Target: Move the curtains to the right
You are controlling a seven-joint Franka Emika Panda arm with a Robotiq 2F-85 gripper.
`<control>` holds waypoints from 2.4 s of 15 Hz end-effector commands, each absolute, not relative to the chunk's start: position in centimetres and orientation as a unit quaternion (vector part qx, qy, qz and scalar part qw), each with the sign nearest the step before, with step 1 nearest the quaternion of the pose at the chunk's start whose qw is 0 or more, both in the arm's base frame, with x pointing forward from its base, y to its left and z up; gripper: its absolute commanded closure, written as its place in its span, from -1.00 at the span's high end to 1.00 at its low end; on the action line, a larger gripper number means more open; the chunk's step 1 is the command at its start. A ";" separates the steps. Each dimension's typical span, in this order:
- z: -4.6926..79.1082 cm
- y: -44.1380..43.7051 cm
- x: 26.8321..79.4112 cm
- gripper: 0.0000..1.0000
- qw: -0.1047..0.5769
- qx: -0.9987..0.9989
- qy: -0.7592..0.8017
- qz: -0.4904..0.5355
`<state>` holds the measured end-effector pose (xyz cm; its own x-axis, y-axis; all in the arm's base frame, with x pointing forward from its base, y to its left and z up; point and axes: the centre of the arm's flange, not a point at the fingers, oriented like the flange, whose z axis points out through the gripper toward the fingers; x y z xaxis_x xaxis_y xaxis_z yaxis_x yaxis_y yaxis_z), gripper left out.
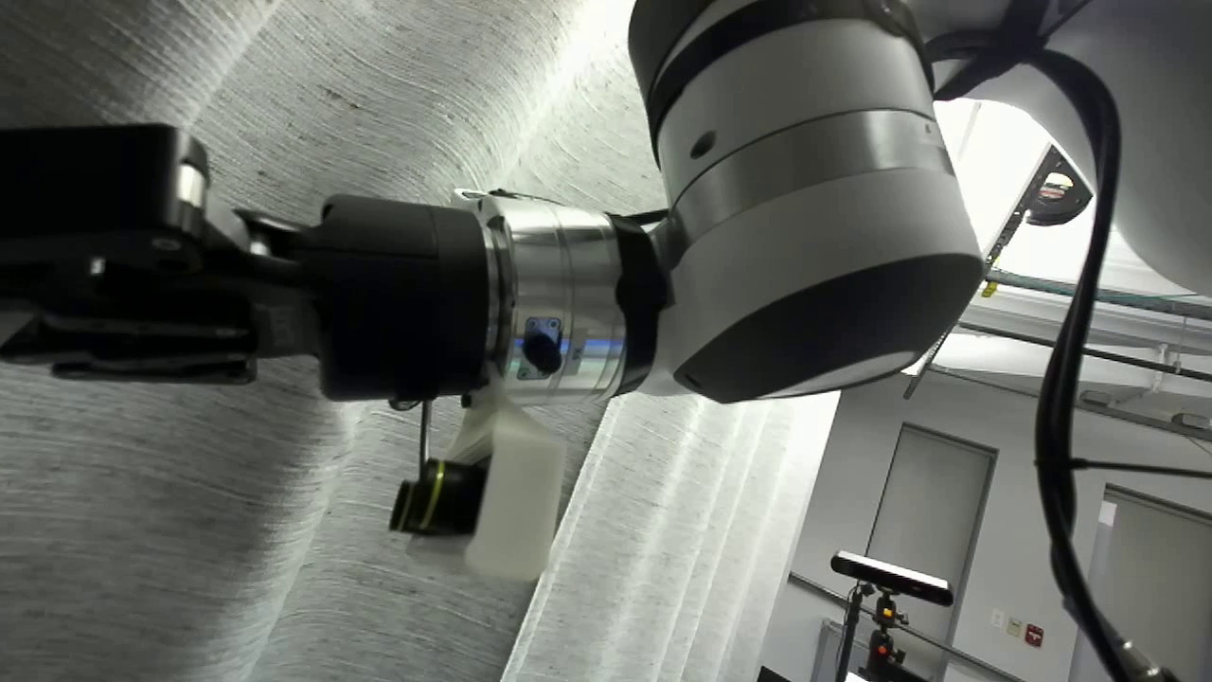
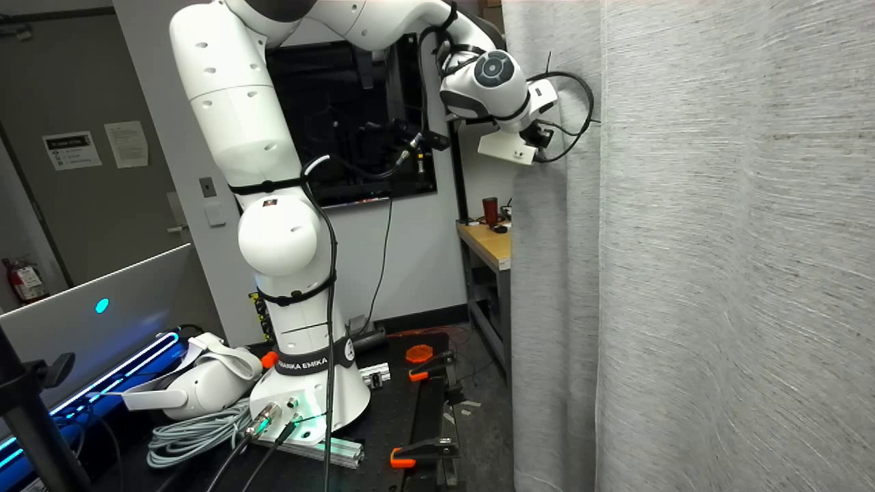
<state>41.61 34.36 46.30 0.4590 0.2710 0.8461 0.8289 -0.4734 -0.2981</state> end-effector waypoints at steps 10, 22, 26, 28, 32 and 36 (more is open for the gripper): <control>46.1 32.8 42.3 -0.99 0.268 -0.803 -0.260 -0.463; 53.6 10.4 55.5 -0.99 0.074 -0.857 0.005 -0.510; 53.6 0.8 58.0 -0.99 0.035 -0.852 0.096 -0.513; 54.5 -3.7 58.6 -0.99 0.028 -0.844 0.139 -0.517; 56.1 -9.4 61.2 -0.99 0.006 -0.828 0.208 -0.521; 55.9 -13.5 63.2 -0.99 -0.017 -0.815 0.236 -0.528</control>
